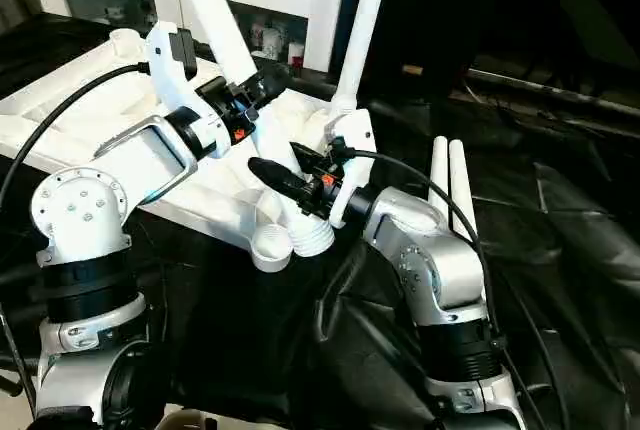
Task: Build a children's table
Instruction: Pick table leg
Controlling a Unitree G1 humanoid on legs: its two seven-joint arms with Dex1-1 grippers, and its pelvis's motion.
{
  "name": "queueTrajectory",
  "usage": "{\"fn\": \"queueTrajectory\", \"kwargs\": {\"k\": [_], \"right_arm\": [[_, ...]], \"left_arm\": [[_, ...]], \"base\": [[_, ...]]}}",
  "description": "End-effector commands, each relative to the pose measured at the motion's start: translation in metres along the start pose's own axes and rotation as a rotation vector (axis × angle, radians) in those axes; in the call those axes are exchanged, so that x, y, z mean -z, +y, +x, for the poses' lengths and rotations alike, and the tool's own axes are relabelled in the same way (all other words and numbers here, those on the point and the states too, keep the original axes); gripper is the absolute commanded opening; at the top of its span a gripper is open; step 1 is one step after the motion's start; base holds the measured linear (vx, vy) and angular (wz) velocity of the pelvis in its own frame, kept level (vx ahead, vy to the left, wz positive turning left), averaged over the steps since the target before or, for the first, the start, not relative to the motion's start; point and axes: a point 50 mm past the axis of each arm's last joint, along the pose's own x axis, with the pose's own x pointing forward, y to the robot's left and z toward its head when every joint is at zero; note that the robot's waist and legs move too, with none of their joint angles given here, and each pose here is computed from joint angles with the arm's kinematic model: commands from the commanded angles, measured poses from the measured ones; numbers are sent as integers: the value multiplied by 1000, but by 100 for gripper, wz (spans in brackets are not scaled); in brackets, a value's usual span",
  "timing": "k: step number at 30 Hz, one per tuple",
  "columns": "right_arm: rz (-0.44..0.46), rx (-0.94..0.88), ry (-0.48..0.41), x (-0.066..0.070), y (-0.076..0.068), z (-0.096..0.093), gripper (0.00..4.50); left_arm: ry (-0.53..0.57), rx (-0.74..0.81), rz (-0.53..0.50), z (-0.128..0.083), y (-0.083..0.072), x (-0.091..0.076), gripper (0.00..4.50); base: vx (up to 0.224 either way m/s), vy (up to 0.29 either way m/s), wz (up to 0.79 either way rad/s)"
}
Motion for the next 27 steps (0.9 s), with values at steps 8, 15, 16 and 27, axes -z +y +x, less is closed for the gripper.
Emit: {"fn": "queueTrajectory", "kwargs": {"k": [8,15,16,27], "right_arm": [[-28,27,-40,-3,-2,-1,240],[113,-131,-23,-11,-1,-7,297],[150,-208,3,-13,1,-11,297],[239,-451,184,-4,15,-27,297]], "left_arm": [[18,-18,18,-2,3,1,184],[77,173,191,-12,-6,-7,181],[89,232,217,-15,-9,-10,181],[19,556,276,-30,-32,-37,181]], "base": [[0,0,0],[0,0,0],[0,0,0],[0,0,0]]}}
